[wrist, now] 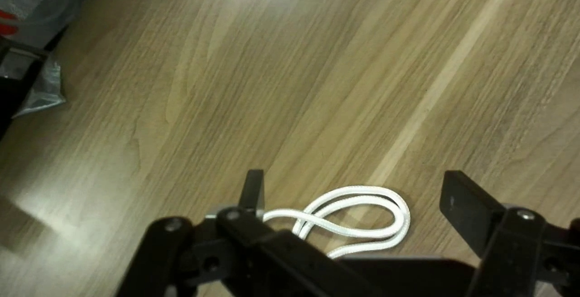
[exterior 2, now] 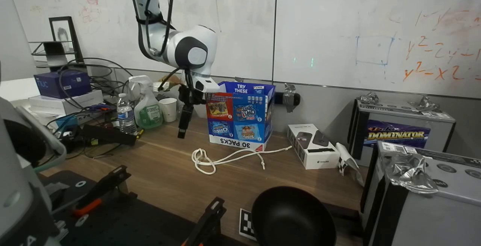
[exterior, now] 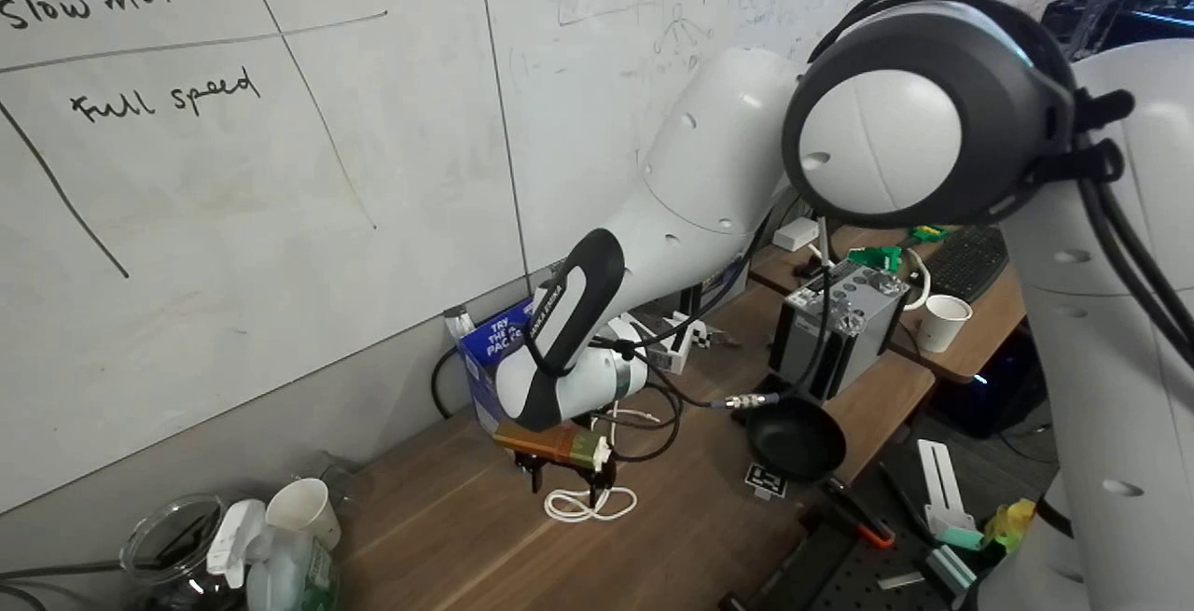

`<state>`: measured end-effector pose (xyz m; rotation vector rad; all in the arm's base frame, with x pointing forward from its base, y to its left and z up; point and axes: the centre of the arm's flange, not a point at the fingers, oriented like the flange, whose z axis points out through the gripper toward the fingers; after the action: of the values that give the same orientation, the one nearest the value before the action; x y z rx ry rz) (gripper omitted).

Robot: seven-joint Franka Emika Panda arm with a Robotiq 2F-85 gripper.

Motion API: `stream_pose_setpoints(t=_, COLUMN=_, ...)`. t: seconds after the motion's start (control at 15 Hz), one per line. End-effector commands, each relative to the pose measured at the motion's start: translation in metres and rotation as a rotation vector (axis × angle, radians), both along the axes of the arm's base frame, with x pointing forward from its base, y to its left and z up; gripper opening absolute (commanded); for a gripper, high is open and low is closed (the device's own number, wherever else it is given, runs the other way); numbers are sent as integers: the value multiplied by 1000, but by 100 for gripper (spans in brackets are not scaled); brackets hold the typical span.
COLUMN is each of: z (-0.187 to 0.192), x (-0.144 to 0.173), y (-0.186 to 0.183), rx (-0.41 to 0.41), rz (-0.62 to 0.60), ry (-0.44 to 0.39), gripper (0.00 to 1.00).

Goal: Pick up the ropes from the table and put them in the box

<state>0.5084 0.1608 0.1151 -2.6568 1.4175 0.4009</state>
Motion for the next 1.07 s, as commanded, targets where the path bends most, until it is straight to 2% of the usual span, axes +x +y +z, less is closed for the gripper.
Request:
stream_pose_setpoints(t=0.0, z=-24, x=15, y=4, rx=-37, rz=-127, ry=-2, gripper=100)
stream_pose_setpoints(t=0.33, z=-52, x=18, y=-5, rx=-120, rz=-243, ry=-19, gripper=100)
stream_pose_setpoints(t=1.0, z=-87, x=21, y=-19, rx=-199, rz=-410, ry=-62, gripper=100)
